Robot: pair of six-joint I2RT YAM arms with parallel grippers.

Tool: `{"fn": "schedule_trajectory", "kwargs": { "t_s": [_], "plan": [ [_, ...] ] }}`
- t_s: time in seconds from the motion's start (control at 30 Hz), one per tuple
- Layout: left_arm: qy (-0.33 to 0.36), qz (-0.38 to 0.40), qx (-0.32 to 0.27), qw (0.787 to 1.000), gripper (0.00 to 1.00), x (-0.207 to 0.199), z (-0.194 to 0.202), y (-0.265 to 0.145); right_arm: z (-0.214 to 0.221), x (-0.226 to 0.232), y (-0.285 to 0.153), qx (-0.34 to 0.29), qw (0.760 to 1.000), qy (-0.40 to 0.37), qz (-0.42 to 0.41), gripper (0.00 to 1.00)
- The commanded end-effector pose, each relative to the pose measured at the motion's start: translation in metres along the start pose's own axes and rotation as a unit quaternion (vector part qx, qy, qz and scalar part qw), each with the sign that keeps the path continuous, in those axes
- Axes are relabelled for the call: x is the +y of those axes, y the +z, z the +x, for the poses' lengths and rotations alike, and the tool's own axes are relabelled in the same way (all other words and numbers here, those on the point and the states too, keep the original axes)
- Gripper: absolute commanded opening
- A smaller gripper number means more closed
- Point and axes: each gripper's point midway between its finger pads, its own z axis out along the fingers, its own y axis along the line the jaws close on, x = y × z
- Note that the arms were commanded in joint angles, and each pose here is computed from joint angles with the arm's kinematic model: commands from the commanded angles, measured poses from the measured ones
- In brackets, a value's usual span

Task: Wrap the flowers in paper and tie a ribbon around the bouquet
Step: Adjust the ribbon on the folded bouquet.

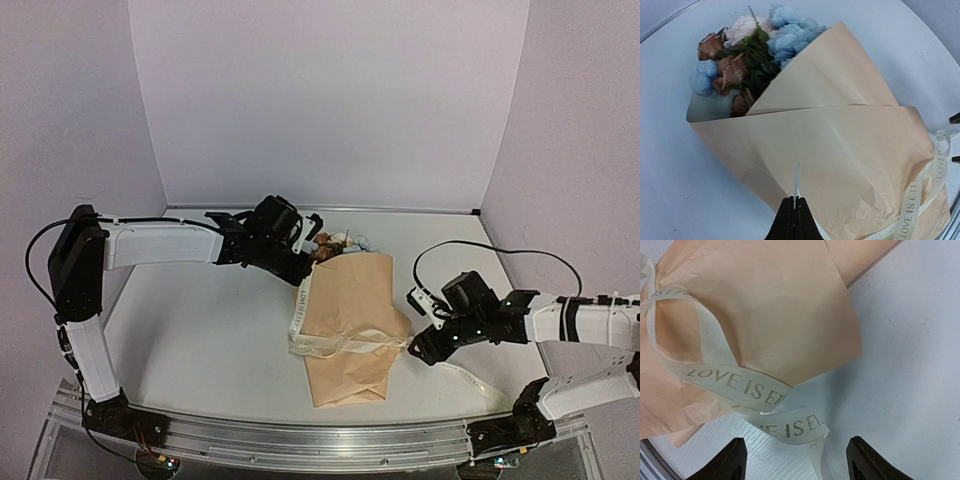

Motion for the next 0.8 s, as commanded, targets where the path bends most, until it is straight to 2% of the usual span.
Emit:
{"fn": "schedule_trajectory", "kwargs": {
  "t_s": [0.0, 0.17, 0.3, 0.37, 0.43, 0.57, 0.63, 0.77],
  "plan": [
    [-0.044, -0.050, -0.066, 0.996, 0.00, 0.027, -0.036, -0.030, -0.001, -0.005, 0.009, 0.005, 0.999, -0.050, -0.007, 0.68],
    [-0.067, -0.071, -0.069, 0.993, 0.00, 0.043, -0.036, -0.035, 0.000, 0.000, 0.016, 0.019, 0.997, -0.067, -0.027, 0.66],
    [-0.080, -0.080, -0.074, 0.991, 0.00, 0.051, -0.036, -0.037, 0.000, 0.000, 0.022, 0.029, 0.997, -0.061, -0.029, 0.60],
    [-0.088, -0.087, -0.075, 0.989, 0.00, 0.056, -0.034, -0.038, -0.001, -0.004, 0.024, 0.032, 0.998, -0.059, -0.018, 0.53],
    [-0.098, -0.095, -0.076, 0.988, 0.00, 0.062, -0.033, -0.040, -0.005, -0.010, 0.025, 0.031, 0.998, -0.057, 0.001, 0.42],
    [-0.120, -0.098, -0.081, 0.985, 0.00, 0.074, -0.032, -0.043, -0.017, -0.021, 0.026, 0.027, 0.998, -0.054, 0.034, 0.06],
    [-0.128, -0.096, -0.085, 0.983, 0.00, 0.078, -0.032, -0.045, -0.025, -0.027, 0.026, 0.023, 0.997, -0.055, 0.050, 0.00],
    [-0.141, -0.093, -0.085, 0.982, 0.00, 0.086, -0.028, -0.045, -0.043, -0.040, 0.024, 0.022, 0.994, -0.055, 0.088, 0.00]
  ]
}}
